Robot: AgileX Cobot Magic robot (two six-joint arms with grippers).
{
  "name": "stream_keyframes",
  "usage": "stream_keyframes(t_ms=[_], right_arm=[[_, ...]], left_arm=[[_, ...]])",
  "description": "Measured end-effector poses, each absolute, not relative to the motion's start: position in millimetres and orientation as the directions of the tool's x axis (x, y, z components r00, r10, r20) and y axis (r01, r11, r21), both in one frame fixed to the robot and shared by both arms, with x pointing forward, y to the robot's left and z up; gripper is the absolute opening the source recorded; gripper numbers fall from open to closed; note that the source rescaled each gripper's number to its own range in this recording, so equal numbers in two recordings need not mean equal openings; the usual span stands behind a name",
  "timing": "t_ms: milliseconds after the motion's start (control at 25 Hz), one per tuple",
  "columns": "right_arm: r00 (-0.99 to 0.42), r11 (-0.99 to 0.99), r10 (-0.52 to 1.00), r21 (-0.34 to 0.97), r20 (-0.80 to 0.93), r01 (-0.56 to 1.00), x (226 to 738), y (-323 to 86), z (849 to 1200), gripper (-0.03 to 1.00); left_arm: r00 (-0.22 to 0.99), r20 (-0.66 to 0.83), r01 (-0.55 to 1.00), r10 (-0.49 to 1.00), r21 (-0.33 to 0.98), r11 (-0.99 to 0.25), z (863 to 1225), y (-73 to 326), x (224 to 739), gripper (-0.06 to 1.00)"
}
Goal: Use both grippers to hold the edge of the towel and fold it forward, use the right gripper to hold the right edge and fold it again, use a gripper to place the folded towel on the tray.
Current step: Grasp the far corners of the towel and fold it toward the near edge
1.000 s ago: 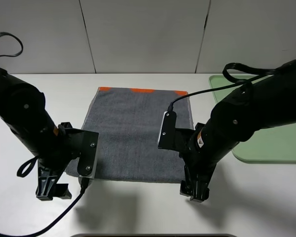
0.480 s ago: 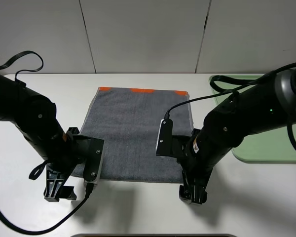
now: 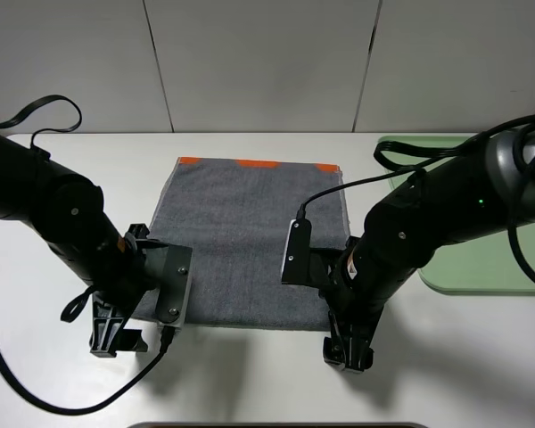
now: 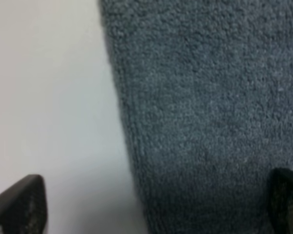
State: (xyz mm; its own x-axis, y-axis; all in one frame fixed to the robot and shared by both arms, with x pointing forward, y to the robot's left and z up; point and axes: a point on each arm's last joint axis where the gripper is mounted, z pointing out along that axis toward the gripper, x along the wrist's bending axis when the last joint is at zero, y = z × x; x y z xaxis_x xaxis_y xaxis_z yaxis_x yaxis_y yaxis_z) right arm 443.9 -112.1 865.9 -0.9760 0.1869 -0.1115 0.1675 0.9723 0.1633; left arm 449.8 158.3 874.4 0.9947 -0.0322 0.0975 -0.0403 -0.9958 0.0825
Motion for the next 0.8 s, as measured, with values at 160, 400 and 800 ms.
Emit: stream_keyframes(t_ms=[160, 400, 800], right_arm=[[-0.976, 0.972, 0.19, 0.162, -0.108, 0.171, 444, -112, 866, 1.0], [-0.974, 0.969, 0.201, 0.164, -0.101, 0.183, 444, -112, 866, 1.0], [-0.974, 0.969, 0.205, 0.163, -0.096, 0.188, 443, -111, 865, 1.0]], left_arm=[[0.991, 0.102, -0.093, -0.085, 0.077, -0.993, 874, 158, 450, 0.92], [0.993, 0.072, -0.1, -0.096, 0.061, -0.993, 866, 159, 449, 0.92], [0.994, 0.056, -0.096, -0.093, 0.055, -0.994, 863, 159, 449, 0.84]])
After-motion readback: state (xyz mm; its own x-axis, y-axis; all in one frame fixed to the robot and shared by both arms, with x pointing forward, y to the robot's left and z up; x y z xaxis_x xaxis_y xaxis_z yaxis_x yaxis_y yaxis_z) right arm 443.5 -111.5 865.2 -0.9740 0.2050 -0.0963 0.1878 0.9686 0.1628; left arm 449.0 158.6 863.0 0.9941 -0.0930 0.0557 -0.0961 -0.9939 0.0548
